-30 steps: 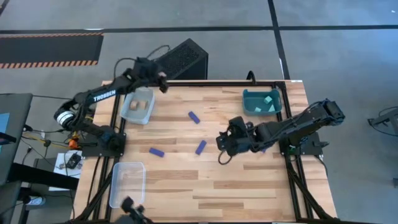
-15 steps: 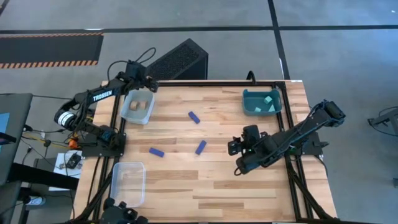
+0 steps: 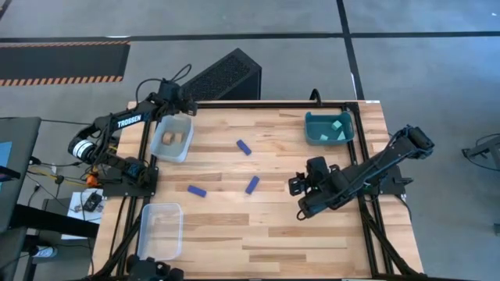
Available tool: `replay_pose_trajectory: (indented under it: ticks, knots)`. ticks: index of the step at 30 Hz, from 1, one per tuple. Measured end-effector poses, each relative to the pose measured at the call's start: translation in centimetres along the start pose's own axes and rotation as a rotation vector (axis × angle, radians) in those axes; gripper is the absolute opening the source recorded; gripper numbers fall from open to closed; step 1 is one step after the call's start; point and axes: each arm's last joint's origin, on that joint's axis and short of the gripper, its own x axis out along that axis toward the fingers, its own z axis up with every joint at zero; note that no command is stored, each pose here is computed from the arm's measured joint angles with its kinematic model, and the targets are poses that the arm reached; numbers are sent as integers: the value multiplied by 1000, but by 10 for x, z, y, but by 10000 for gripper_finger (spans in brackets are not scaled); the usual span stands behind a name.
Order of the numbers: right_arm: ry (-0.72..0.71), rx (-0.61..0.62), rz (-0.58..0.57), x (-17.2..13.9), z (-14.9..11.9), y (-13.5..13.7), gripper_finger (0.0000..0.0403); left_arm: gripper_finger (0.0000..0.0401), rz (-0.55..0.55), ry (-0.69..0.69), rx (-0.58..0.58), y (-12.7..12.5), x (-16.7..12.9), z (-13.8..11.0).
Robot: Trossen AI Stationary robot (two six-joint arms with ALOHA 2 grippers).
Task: Sort & place blocks by color
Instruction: Put the light brown block into the white bin
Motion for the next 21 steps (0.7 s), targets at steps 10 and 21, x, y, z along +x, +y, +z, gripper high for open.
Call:
replay_pose_trajectory:
  ticks: [10,21]
  knots:
    - [29,13,54,-18,-23,-6,220,183,-18,108,-5,1,-1,-10]
    - [123,105,30,-19,-69,-32,220,232,-177,69,-56,-9,-32,-4]
